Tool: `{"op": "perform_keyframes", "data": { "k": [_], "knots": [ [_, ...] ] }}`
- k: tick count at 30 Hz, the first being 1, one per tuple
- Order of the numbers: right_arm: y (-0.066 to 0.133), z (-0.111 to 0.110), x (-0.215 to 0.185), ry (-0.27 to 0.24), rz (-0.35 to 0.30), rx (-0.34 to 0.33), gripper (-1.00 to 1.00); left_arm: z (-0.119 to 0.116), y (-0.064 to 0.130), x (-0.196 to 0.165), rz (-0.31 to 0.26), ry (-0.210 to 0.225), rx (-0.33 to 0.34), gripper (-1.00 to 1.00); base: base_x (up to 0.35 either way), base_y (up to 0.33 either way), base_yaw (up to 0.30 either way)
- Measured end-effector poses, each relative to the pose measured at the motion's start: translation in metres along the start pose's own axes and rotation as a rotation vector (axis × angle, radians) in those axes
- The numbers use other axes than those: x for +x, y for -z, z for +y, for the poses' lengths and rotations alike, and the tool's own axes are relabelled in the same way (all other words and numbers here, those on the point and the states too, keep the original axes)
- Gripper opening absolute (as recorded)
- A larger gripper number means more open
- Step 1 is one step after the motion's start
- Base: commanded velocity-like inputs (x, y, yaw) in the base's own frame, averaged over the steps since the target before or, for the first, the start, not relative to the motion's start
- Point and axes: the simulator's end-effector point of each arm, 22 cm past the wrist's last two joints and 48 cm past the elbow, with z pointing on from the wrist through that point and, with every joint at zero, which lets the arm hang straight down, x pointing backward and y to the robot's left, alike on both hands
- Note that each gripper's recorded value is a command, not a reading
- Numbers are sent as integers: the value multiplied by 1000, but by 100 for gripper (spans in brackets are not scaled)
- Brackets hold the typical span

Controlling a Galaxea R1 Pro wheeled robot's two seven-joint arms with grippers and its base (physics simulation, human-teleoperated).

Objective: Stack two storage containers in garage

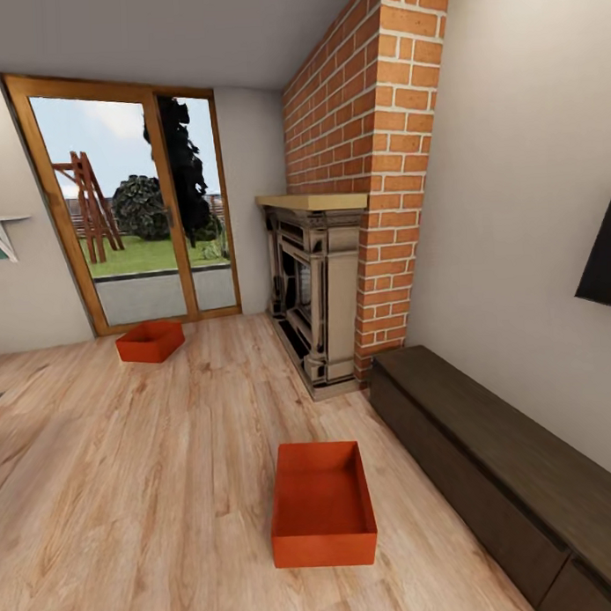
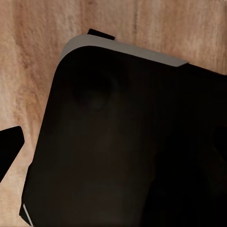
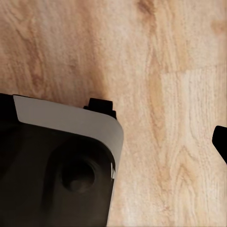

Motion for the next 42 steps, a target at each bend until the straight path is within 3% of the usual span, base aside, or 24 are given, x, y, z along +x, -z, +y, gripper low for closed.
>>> {"op": "perform_keyframes", "data": {
  "k": [11, 42],
  "knots": [
    [0, 3, 0, 0, 0, -4, 100, -2, 0, 2, 4, 1, 4, 100, 39, 0, 0],
    [0, 0, 0, 0, 0, 9, 100, 0, 0, 2, 2, 8, -1, 100, 274, 0, 0]
  ]
}}
